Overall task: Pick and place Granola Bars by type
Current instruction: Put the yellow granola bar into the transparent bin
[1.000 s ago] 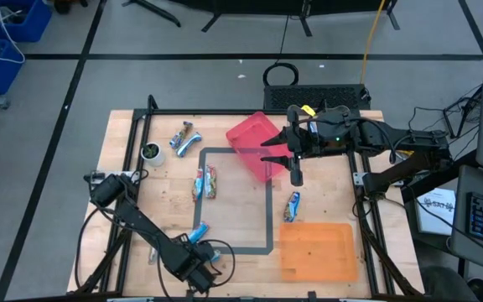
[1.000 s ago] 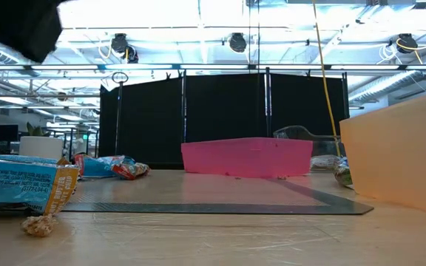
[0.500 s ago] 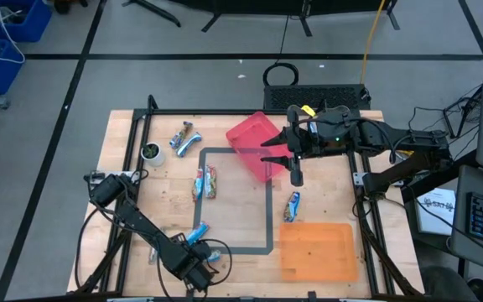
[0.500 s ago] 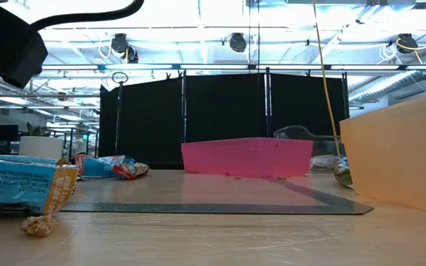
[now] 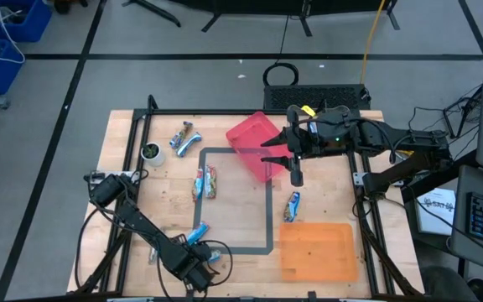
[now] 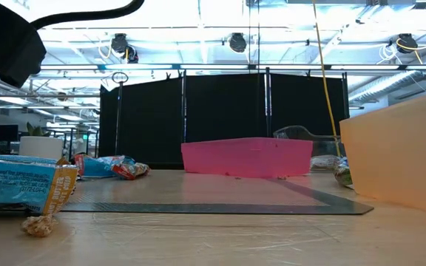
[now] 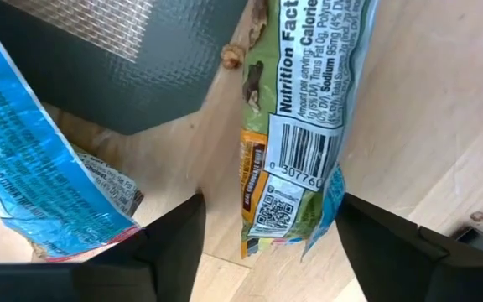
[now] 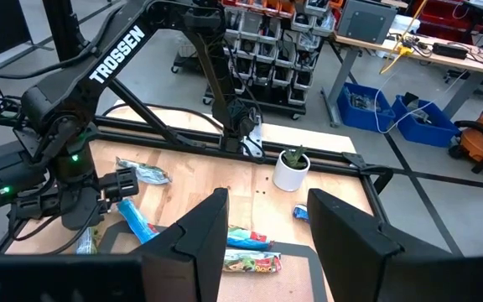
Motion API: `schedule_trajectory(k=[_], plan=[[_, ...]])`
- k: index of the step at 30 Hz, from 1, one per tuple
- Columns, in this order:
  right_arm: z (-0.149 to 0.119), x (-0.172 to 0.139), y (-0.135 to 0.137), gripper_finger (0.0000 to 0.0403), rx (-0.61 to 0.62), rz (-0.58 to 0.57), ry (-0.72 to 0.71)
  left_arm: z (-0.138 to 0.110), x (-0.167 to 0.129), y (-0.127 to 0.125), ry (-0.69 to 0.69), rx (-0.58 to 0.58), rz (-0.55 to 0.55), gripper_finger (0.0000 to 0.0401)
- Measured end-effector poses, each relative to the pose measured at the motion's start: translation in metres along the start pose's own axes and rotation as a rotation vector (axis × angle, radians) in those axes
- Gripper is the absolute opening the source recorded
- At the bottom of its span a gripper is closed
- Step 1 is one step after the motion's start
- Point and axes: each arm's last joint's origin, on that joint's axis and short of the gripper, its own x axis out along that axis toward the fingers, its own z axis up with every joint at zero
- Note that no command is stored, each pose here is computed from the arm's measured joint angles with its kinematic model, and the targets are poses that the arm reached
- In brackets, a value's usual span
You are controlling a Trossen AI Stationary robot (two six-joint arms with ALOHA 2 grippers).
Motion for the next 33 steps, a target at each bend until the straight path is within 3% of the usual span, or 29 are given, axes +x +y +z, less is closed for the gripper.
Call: schedule_trajectory(k=[10, 21, 33], plan=[[0.0, 0.0, 0.0, 0.0157, 0.004, 0.0, 0.0, 0.001, 0.0, -0.003, -0.011, 0.02, -0.035, 0.0214], [0.0, 0.0, 0.002, 0.0157, 0.026, 0.076, -0.01, 0.01, -0.002, -0.004, -0.018, 0.023, -0.077, 0.024], [0.0, 0.0, 0.002, 0.0157, 0.023, 0.075, -0.01, 0.025, -0.004, 0.002, -0.034, 0.023, -0.086, 0.0241]])
